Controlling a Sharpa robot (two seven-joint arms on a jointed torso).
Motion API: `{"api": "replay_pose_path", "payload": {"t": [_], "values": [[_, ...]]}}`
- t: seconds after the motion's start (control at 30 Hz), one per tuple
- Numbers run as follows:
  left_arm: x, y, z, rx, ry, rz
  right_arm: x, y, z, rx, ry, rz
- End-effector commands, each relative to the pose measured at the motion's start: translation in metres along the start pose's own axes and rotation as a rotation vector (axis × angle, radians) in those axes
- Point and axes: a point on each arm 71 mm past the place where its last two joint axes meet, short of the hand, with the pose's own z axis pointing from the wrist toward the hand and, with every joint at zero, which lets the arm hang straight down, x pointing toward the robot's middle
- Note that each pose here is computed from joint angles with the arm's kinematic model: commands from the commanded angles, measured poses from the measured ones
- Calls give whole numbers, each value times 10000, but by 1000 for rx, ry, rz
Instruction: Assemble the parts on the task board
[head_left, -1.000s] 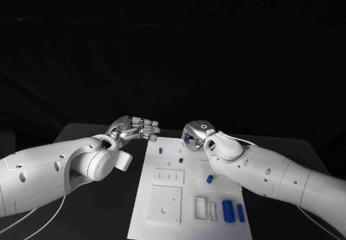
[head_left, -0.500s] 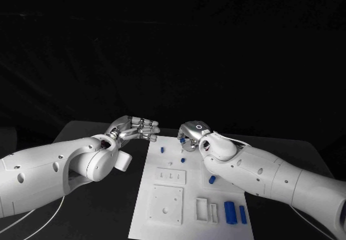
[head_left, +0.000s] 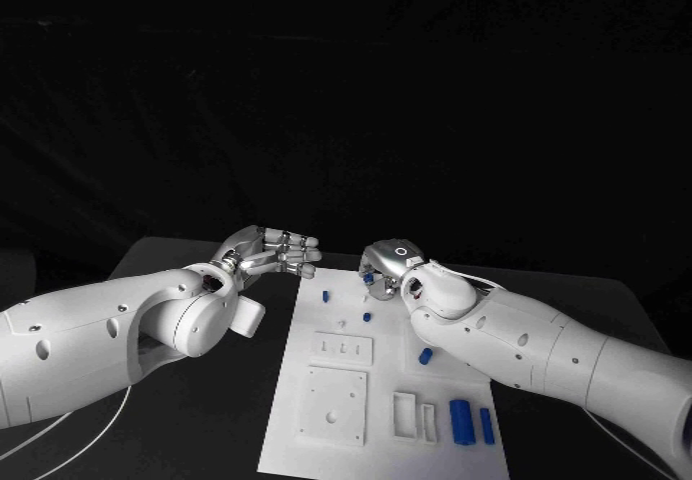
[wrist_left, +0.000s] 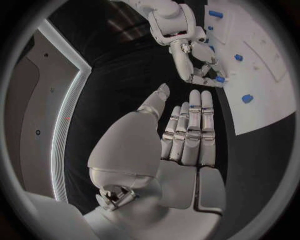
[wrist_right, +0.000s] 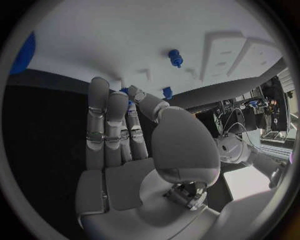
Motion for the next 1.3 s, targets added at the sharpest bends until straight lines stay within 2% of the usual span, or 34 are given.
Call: {"api": "replay_pose_path", "payload": {"t": [0.03,0.83,1.3], "values": [[19,-23,3,10,17,0,7,-7,-9,-1,17,-28],[10,-39,8,13,17,3,38,2,-17,-10,32,-32],[37,-97,32,24,25,8,94,-1,11,-6,44,-37]]}}
